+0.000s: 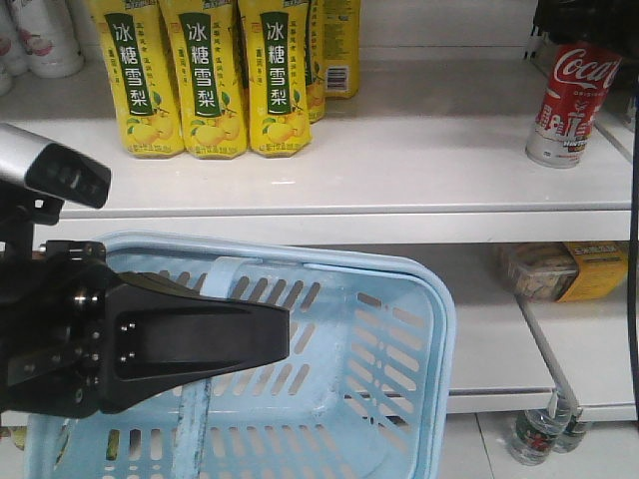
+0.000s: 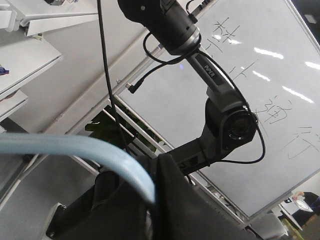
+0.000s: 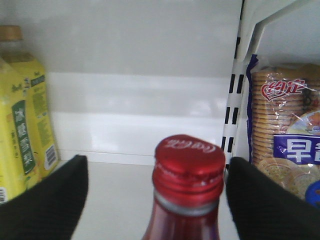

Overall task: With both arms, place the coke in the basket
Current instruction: 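Close the right gripper on the bottle top and lift it off the shelf, then move the held bottle over the basket held by the left gripper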

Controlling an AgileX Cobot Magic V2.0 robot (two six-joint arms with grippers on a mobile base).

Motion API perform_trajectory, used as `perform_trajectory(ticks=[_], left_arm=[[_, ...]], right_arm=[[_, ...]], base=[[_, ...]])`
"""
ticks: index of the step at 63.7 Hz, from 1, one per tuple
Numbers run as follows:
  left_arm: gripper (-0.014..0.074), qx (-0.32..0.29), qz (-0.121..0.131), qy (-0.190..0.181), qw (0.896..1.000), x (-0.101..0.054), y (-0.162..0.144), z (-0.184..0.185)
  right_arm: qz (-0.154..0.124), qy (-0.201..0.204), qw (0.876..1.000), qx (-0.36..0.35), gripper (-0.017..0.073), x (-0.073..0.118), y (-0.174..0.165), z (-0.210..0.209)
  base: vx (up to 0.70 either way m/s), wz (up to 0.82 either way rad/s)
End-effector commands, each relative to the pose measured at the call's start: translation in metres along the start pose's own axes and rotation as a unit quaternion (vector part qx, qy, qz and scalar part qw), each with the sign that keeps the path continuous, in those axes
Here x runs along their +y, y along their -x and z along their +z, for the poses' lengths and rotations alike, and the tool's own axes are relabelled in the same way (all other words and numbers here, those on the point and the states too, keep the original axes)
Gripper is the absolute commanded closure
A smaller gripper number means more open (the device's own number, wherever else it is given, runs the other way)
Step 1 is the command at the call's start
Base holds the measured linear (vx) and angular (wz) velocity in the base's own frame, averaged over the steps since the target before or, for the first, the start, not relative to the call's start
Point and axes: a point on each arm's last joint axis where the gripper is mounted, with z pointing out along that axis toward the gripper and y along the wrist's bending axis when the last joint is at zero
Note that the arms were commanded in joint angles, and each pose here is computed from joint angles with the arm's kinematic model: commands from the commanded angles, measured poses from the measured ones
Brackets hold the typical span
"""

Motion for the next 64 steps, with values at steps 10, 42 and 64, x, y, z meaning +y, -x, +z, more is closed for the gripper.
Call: perform_trajectory(ticks=[10,42,64], left_arm=[[0.0599,-0.031,0.007,-0.044,0.999,-0.018,0.008,-0.001],[0.0599,-0.031,0.007,-0.044,0.999,-0.018,0.008,-0.001],[0.0599,-0.031,0.007,-0.044,0.999,-0.018,0.008,-0.001]], right_arm=[[-0.003,0.003,0.998,-0.056,0.0389,-0.002,0.029,-0.011],[-0.039,0.052,0.998,-0.001,0.0569,0.037,0.064,-0.124],[-0.019,0.279,0.959,0.053,0.0564,0.100,0.051,-0.183]], base=[[0.00,0.00],[0.00,0.00],[0.00,0.00]])
